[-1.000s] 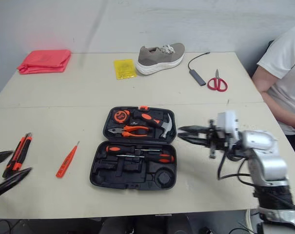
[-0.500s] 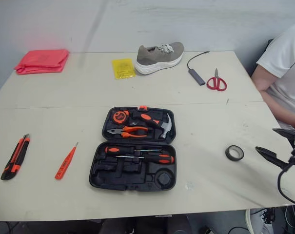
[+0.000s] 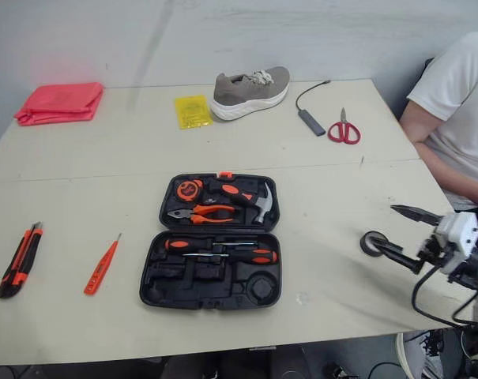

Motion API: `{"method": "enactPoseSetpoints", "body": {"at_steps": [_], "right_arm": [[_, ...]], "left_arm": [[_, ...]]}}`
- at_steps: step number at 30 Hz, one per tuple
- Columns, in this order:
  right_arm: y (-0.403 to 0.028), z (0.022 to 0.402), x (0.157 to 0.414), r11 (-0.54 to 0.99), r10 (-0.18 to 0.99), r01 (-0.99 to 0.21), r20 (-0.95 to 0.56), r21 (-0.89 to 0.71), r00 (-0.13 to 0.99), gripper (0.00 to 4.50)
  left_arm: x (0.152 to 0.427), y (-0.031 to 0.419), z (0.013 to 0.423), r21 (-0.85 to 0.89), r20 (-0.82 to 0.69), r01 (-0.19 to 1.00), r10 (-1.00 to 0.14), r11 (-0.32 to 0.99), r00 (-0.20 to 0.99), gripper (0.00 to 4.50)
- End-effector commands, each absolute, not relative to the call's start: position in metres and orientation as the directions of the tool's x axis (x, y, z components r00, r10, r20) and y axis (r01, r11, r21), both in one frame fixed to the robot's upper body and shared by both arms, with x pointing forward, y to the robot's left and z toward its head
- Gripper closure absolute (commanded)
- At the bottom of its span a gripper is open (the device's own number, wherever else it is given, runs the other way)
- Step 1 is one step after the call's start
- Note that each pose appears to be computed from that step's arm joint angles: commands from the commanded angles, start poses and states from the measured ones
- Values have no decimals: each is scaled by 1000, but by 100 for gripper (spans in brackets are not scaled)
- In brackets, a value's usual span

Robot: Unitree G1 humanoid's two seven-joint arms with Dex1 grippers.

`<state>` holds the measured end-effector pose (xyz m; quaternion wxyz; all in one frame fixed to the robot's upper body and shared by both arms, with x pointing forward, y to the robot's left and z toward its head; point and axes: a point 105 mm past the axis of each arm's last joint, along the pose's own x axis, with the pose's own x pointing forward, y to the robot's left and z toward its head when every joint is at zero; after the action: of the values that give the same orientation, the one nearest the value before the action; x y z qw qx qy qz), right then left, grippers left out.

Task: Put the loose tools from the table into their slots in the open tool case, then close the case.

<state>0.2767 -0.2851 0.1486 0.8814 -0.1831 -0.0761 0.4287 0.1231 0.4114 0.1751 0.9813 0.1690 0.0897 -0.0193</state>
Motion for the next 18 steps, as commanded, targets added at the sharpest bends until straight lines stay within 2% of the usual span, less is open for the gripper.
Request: {"method": "enactPoseSetpoints", "body": {"at_steps": [1,3,5,7,10,15,18], "right_arm": [[-238,181,278,482,870,-774,120,-412,478,3],[-211,184,272,419,907,-810,158,-410,390,3],[-186,187,265,371,928,-835,201,-407,314,3],[-164,189,253,307,945,-867,237,-392,228,3],[-139,186,228,159,973,-890,221,-427,68,3],[-132,184,229,141,972,-904,231,-403,48,3],[-128,176,228,99,979,-906,206,-411,14,3]], "left_arm": [[133,367,173,237,-266,194,-129,952,955,0],[136,358,169,178,-291,141,-85,974,953,0],[143,338,163,119,-301,158,-116,980,946,0],[150,321,154,92,-315,166,-129,982,940,0],[169,308,133,62,-342,92,-66,994,937,0],[197,302,117,14,-338,-23,27,1000,941,0],[214,278,99,27,-424,135,-112,990,899,0]]}}
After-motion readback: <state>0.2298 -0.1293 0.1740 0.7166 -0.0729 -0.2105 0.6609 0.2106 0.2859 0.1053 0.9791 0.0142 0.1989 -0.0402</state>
